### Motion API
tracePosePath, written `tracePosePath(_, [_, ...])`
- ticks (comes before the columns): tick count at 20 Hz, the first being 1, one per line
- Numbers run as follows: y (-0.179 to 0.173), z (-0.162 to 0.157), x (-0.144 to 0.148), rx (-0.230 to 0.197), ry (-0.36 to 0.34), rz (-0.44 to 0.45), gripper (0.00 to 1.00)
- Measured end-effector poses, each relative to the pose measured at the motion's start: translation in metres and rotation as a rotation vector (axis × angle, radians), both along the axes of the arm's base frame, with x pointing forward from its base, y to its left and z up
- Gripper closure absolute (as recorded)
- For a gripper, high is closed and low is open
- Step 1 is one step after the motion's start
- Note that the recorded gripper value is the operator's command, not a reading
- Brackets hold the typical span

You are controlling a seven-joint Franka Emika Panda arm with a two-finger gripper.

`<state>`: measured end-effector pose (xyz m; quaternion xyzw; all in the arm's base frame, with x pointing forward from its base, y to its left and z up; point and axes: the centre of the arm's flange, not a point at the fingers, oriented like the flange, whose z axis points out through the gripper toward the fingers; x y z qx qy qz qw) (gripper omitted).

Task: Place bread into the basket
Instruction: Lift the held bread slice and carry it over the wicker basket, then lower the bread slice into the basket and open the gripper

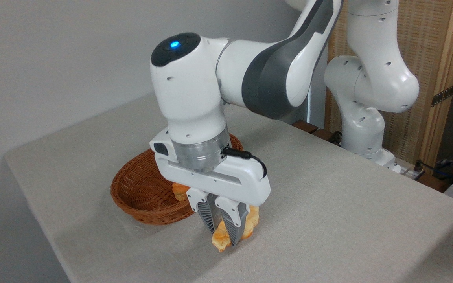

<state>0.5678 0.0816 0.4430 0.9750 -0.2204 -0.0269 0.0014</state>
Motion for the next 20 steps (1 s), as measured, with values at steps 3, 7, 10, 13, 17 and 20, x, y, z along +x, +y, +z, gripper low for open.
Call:
tracePosePath(3, [0.002, 0.011, -0.001, 0.000, -0.019, -0.001, 0.73])
tracePosePath(7, [-0.005, 0.027, -0.003, -0.011, -0.021, -0.010, 0.73])
tracePosePath(10, [-0.025, 0.035, -0.003, -0.061, -0.023, -0.021, 0.73])
tracePosePath(13, [-0.061, 0.049, 0.001, -0.122, -0.022, -0.057, 0.70])
tracePosePath(17, [-0.085, 0.064, 0.002, -0.182, -0.025, -0.074, 0.32])
tracePosePath(20, [-0.116, 0.066, 0.002, -0.198, -0.024, -0.123, 0.00])
